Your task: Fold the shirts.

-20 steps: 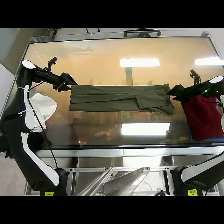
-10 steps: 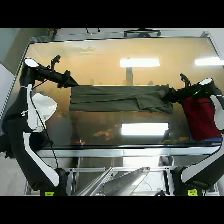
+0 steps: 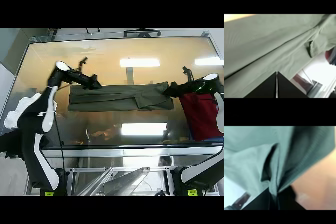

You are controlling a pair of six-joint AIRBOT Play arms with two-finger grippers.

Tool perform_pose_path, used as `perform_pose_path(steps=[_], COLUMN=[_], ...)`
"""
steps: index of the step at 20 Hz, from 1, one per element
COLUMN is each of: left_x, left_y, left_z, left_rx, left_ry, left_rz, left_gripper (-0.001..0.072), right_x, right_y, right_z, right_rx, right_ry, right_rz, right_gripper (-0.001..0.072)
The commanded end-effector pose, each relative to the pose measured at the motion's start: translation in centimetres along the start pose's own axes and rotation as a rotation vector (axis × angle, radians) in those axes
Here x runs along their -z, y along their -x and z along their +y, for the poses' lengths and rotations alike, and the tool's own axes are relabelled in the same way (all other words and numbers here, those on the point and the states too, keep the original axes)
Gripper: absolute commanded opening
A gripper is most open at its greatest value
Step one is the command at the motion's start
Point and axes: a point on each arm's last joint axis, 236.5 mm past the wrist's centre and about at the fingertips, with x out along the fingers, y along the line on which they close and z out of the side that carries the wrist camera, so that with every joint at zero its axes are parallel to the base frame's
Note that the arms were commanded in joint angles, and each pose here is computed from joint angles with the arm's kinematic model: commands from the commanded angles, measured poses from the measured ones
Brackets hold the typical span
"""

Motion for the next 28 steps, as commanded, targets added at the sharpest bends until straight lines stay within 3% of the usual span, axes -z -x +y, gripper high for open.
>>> perform_pose_path(steps=[1, 8, 13, 18, 21, 25, 28], left_x=[1.9, 6.2, 3.6, 3.6, 3.0, 0.1, -0.9], left_y=[-6.9, -15.7, -14.9, -13.1, -6.9, 10.9, 23.2], left_z=[-1.7, -5.0, -8.5, -8.0, -10.5, -15.5, -15.6], left_rx=[-0.03, -0.016, 0.023, 0.044, 0.167, 0.387, 0.372], left_ry=[-0.028, -0.1, -0.186, -0.136, -0.166, -0.25, -0.298], left_rz=[-0.007, 0.115, 0.069, 0.103, 0.118, -0.061, -0.278], left_gripper=[0.0, 0.0002, 0.0, 0.0001, 0.0012, 0.0013, 0.0019], right_x=[-1.4, -1.2, -0.8, -0.4, -0.5, -0.2, 1.4], right_y=[2.9, 5.4, 6.6, 8.7, 8.7, 1.8, -7.7], right_z=[4.2, 7.7, 9.2, 12.8, 18.9, 26.5, 31.4], right_rx=[-0.038, -0.054, -0.053, -0.06, -0.162, -0.234, -0.254], right_ry=[0.062, 0.109, 0.139, 0.189, 0.265, 0.358, 0.399], right_rz=[-0.049, -0.043, -0.051, -0.09, -0.144, -0.156, -0.156], right_gripper=[0.0019, 0.0019, 0.002, 0.002, 0.002, 0.002, 0.002])
